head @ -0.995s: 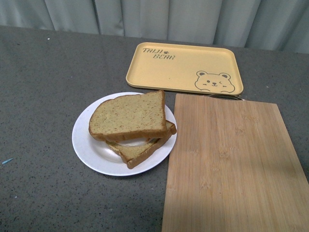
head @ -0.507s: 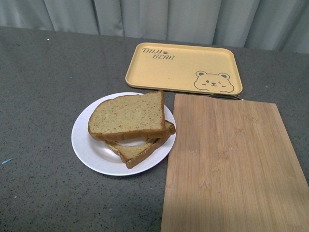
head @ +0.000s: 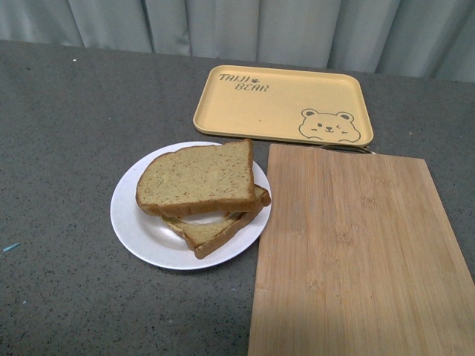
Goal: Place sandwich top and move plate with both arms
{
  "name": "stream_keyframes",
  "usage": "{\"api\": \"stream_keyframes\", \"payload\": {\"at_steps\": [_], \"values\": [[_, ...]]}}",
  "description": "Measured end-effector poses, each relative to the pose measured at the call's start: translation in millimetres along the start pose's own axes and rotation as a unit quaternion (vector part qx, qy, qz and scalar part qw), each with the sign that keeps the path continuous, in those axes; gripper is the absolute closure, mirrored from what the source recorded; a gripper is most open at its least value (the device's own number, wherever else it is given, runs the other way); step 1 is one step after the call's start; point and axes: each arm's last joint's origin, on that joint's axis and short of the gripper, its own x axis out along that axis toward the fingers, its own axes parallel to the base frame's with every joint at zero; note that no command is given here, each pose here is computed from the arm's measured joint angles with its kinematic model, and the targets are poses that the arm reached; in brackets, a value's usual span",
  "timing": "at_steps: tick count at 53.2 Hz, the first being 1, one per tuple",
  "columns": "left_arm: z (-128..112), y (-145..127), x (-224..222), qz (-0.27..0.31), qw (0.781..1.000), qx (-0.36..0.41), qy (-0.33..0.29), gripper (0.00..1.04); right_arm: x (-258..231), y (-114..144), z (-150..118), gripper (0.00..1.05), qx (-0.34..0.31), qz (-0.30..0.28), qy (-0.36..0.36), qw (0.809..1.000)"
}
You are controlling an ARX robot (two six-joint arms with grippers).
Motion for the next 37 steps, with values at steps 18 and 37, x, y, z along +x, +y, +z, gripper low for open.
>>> {"api": "stream_keyframes", "payload": {"at_steps": [18, 37], "values": [[0.0, 0.0, 0.0, 0.000, 1.000, 0.000, 0.000, 0.07, -9.5, 0.0, 1.7, 1.04, 0.000, 0.000, -0.003, 1.000], [0.0, 0.0, 0.0, 0.000, 1.000, 0.000, 0.000, 0.07, -17.0, 0.0, 1.8, 1.04, 0.000, 0.001, -0.004, 1.000]]}}
